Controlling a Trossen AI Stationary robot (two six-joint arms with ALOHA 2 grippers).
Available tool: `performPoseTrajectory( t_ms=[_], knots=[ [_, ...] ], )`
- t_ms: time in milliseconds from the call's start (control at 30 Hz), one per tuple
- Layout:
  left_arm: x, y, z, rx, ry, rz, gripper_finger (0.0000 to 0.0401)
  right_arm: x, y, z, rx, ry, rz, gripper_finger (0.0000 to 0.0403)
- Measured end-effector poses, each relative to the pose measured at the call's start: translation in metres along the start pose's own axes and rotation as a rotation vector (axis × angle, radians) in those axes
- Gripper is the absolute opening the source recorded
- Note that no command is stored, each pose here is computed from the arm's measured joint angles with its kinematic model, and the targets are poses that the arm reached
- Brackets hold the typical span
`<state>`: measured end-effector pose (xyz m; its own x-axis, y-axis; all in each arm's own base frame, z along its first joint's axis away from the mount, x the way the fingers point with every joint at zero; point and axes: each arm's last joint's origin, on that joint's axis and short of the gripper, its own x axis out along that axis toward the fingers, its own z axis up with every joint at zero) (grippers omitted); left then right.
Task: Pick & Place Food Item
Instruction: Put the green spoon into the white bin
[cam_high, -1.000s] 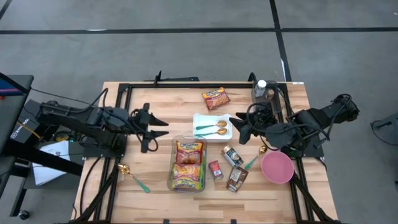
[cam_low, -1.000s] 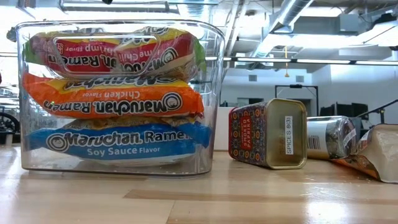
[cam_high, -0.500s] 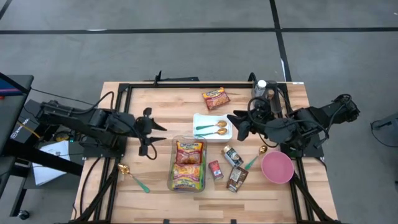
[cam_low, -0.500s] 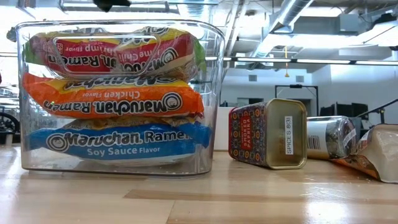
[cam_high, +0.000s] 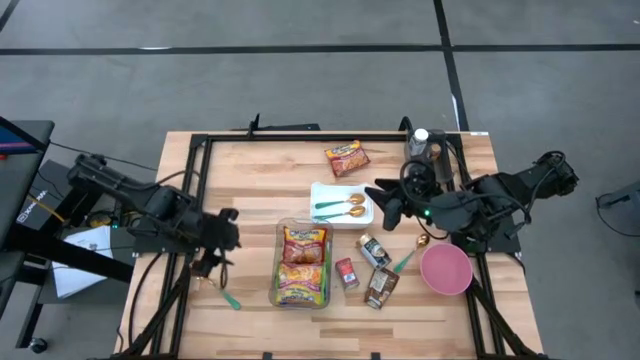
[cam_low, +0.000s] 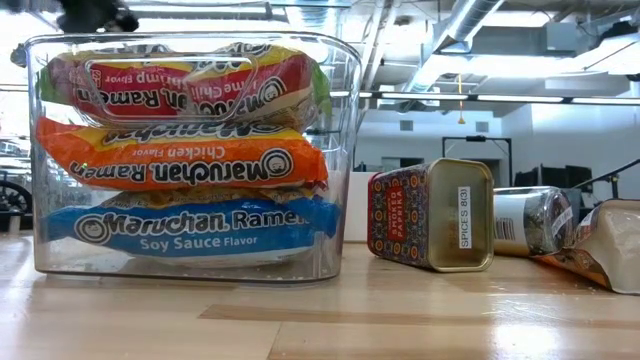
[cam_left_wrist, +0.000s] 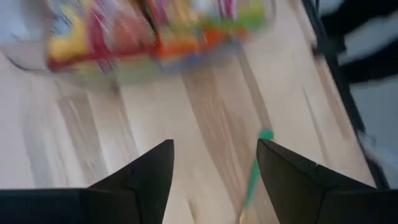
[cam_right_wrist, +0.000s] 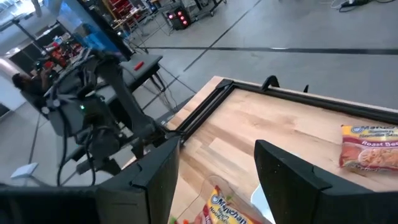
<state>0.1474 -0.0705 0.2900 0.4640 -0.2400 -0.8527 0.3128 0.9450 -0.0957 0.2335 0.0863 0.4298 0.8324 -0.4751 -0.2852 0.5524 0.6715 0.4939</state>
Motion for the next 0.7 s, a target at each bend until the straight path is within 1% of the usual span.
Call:
performPoseTrajectory(
  t_ms=[133,300,600,700],
  knots=[
    [0.003,-0.012,-0.005,0.057,0.063,-0.032,0.0209,0.000,0.001,-0.001,-0.011,0.038,0.028,0.0203],
    [0.002,-0.025,-0.011,0.079,0.094,-0.070,0.0196,-0.002,0.002,-0.002,-0.014,0.050,0.045,0.0203],
    [0.002,-0.036,-0.015,0.074,0.108,-0.087,0.0195,-0.010,0.007,-0.008,-0.030,0.073,0.084,0.0203],
    [0.007,-0.042,-0.020,0.068,0.140,-0.094,0.0195,-0.013,0.008,-0.010,-0.031,0.069,0.088,0.0203]
  ],
)
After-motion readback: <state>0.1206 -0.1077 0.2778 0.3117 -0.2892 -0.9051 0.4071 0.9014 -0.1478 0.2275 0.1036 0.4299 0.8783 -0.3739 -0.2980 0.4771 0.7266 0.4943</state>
